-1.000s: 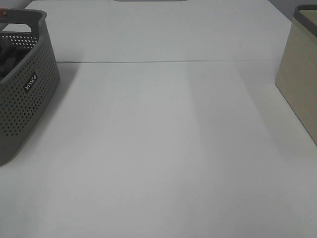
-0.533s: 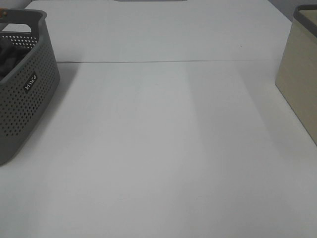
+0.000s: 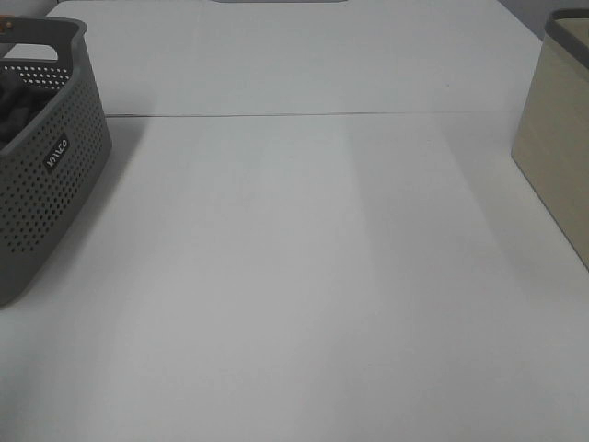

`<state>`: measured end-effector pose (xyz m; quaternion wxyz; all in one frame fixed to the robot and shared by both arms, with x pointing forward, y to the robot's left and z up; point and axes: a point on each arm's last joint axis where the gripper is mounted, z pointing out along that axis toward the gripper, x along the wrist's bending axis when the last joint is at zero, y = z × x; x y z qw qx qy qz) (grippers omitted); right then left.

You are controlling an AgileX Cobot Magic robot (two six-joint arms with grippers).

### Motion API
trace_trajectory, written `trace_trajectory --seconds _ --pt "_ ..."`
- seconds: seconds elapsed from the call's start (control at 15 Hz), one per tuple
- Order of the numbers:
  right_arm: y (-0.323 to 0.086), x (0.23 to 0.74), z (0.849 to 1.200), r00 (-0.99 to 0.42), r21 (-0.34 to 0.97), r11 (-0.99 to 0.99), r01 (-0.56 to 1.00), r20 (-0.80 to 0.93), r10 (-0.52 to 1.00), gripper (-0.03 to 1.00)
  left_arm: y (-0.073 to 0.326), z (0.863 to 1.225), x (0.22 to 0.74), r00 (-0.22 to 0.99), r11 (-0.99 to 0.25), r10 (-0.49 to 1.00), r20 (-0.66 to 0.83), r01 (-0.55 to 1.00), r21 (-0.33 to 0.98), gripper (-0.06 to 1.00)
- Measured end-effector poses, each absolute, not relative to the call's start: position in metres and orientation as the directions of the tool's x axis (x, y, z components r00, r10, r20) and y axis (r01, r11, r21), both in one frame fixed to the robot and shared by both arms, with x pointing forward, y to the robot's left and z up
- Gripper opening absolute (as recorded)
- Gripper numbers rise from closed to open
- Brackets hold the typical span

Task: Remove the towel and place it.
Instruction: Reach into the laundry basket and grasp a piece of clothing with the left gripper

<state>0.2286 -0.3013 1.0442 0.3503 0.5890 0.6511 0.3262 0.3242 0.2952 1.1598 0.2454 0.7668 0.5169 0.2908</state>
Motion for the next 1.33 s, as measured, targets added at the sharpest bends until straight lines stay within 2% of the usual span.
trace_trajectory --seconds 0.13,0.2,0.27,0.4,0.53,0.73,0.87,1.07,1.33 --pt "-0.301 0.229 1.044 -0.061 0.838 0.093 0.538 -0.072 0.996 0.74 0.301 1.181 0.358 0.381 -0.499 0.866 0.323 0.622 0.604 0.96" --pt "-0.301 0.229 1.044 -0.061 0.838 0.093 0.538 -0.072 0.996 0.74 0.306 1.188 0.38 0.433 -0.596 0.803 0.41 0.606 0.527 0.96" --pt "-0.301 0.229 1.044 -0.061 0.838 0.093 0.538 -0.072 0.996 0.74 0.314 1.196 0.414 0.508 -0.715 0.692 0.513 0.58 0.391 0.96" --pt "-0.301 0.229 1.044 -0.061 0.838 0.093 0.538 -0.072 0.996 0.74 0.325 1.195 0.466 0.593 -0.803 0.564 0.575 0.558 0.212 0.96" --pt "-0.301 0.229 1.044 -0.061 0.838 0.093 0.538 -0.072 0.996 0.74 0.333 1.184 0.512 0.646 -0.829 0.49 0.585 0.553 0.083 0.96" --pt "-0.301 0.229 1.044 -0.061 0.838 0.093 0.538 -0.072 0.996 0.74 0.343 1.141 0.576 0.744 -0.855 0.376 0.553 0.508 -0.101 0.96" --pt "-0.301 0.229 1.044 -0.061 0.838 0.093 0.538 -0.072 0.996 0.74 0.345 1.098 0.614 0.814 -0.88 0.307 0.494 0.44 -0.178 0.95" --pt "-0.301 0.229 1.044 -0.061 0.838 0.093 0.538 -0.072 0.996 0.74 0.346 1.05 0.648 0.866 -0.9 0.242 0.437 0.368 -0.232 0.95" --pt "-0.301 0.229 1.044 -0.061 0.838 0.093 0.538 -0.072 0.996 0.74 0.348 0.996 0.672 0.91 -0.905 0.226 0.347 0.329 -0.272 0.95"
